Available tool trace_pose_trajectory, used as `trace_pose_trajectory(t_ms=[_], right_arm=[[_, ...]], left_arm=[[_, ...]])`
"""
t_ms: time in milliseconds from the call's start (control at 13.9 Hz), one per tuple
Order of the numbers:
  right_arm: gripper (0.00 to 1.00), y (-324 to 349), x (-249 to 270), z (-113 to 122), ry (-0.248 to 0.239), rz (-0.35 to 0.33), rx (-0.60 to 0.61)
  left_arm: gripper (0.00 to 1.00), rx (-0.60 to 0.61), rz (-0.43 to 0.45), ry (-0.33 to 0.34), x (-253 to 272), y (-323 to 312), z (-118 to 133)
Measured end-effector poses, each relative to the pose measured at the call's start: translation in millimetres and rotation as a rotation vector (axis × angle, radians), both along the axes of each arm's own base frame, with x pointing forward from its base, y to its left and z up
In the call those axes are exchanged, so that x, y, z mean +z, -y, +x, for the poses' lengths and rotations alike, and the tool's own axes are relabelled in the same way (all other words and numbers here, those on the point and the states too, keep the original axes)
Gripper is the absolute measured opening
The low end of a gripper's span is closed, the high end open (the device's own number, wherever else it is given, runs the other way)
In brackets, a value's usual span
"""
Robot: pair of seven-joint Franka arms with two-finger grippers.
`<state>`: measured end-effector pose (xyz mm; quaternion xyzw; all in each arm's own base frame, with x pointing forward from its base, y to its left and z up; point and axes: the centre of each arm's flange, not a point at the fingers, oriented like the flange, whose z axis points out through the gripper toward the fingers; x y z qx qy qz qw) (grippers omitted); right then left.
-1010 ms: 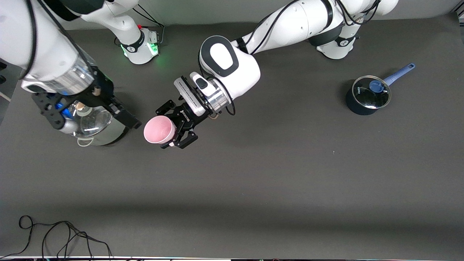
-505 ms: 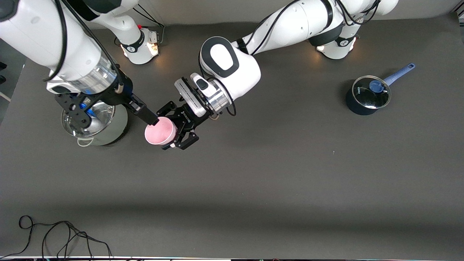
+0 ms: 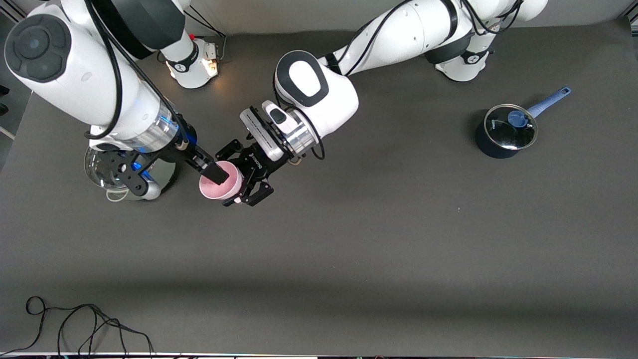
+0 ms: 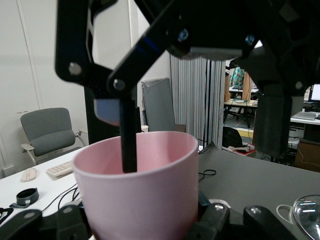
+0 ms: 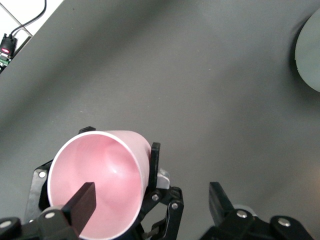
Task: Transfer pink cup from left to right arm
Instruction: 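Close the right gripper on the cup rim and open the left gripper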
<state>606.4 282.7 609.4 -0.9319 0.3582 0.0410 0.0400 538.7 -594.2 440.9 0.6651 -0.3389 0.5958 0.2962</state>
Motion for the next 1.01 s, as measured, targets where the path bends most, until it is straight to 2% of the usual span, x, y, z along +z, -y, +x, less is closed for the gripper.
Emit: trace_pose_trajectory(t_ms=[289, 361, 649, 722, 794, 866, 1010], right_arm=[[0.99, 2.2, -2.4, 1.7, -0.004, -0.003, -0.004], [0.93, 2.3, -2.4, 1.7, -0.004, -0.003, -0.004], [0.55, 2.3, -2.4, 1.7, -0.004, -0.003, -0.004], [0.41, 2.3, -2.5, 1.7, -0.004, -0.003, -0.004], [0.33, 2.1, -2.3, 1.8, -0.003, -0.002, -0.004], [0.19, 1.5, -2.0, 2.0, 0.000, -0.001, -0.003], [0.03, 1.5, -2.4, 1.6, -0.003, -0.002, -0.003]], left_arm=[[0.68, 0.002, -0.005, -0.007, -0.2, -0.2, 0.3], [0.68, 0.002, -0.005, -0.008, -0.2, -0.3, 0.3], [0.68, 0.002, -0.008, -0.011, -0.2, -0.1, 0.2], [0.68, 0.002, -0.009, -0.012, -0.2, -0.1, 0.1], [0.68, 0.002, -0.010, -0.014, -0.2, 0.3, -0.2], [0.68, -0.002, -0.012, -0.017, -0.3, 2.4, -2.5], [0.68, 0.002, -0.010, -0.022, -0.4, 4.3, -6.0]])
